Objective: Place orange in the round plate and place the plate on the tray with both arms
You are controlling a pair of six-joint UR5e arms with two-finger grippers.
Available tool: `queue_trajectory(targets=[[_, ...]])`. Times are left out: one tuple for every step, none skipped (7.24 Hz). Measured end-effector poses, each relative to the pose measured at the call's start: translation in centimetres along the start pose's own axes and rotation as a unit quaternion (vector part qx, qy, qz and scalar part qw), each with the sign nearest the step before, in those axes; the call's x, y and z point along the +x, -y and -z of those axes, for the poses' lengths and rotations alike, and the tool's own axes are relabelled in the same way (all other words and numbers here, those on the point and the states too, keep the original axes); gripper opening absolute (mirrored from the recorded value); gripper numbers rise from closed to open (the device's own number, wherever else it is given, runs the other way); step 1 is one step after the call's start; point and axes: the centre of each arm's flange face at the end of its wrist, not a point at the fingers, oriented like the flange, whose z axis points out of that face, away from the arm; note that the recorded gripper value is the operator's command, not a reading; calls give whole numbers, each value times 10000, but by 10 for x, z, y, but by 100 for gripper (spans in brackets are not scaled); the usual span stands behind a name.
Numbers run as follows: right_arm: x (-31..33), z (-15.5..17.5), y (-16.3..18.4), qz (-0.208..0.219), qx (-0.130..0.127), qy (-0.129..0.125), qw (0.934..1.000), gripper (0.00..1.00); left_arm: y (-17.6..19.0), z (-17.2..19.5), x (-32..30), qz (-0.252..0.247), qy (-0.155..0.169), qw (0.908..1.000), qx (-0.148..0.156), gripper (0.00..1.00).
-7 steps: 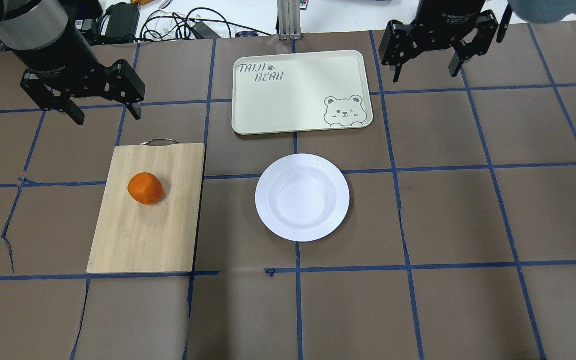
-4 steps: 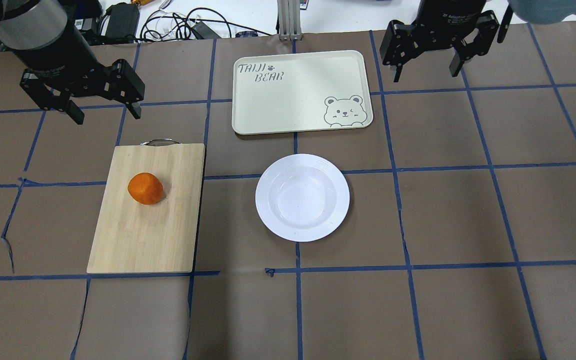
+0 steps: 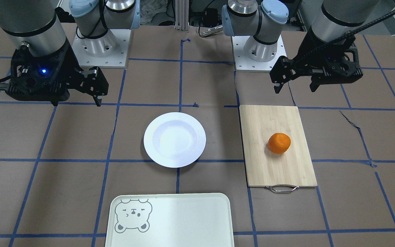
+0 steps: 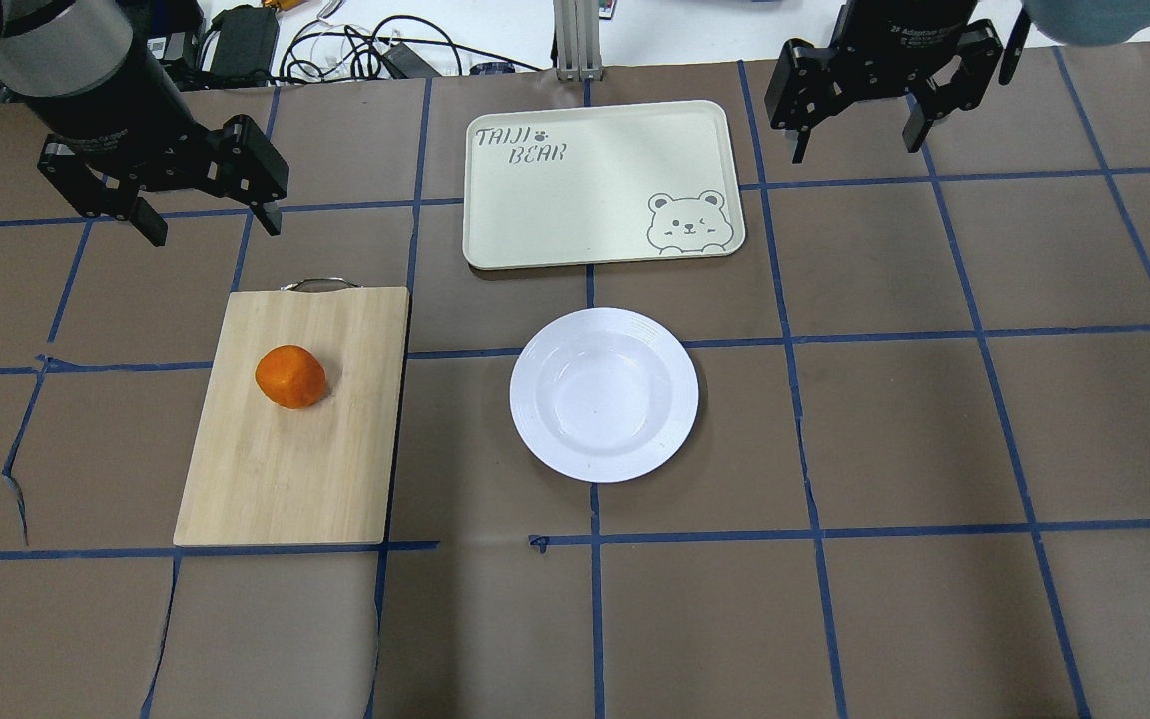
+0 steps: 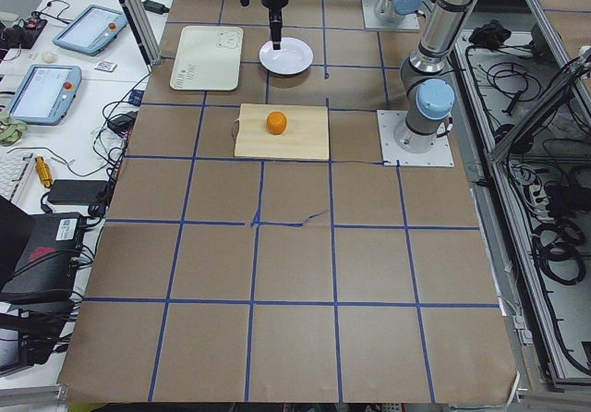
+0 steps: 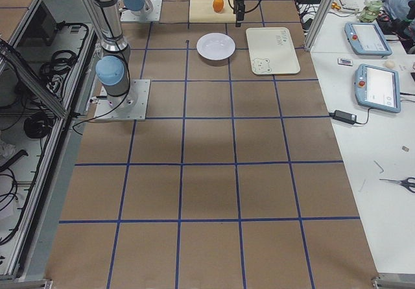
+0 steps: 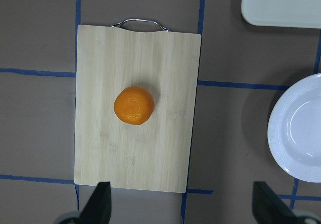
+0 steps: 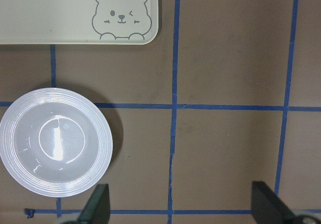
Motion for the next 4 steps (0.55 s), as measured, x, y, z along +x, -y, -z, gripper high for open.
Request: queue_trajectory(targets=[[0, 0, 0, 3, -1, 2, 10000, 100, 0, 1, 0, 0, 0, 10000, 11, 100], [1, 0, 0, 9, 0, 2, 10000, 100, 0, 1, 0, 0, 0, 10000, 28, 100], [1, 0, 0, 10, 2, 2, 10000, 100, 1, 2, 0, 0, 0, 10000, 41, 100], [1, 0, 0, 4, 4, 2, 10000, 100, 1, 3, 0, 0, 0, 10000, 54, 100]])
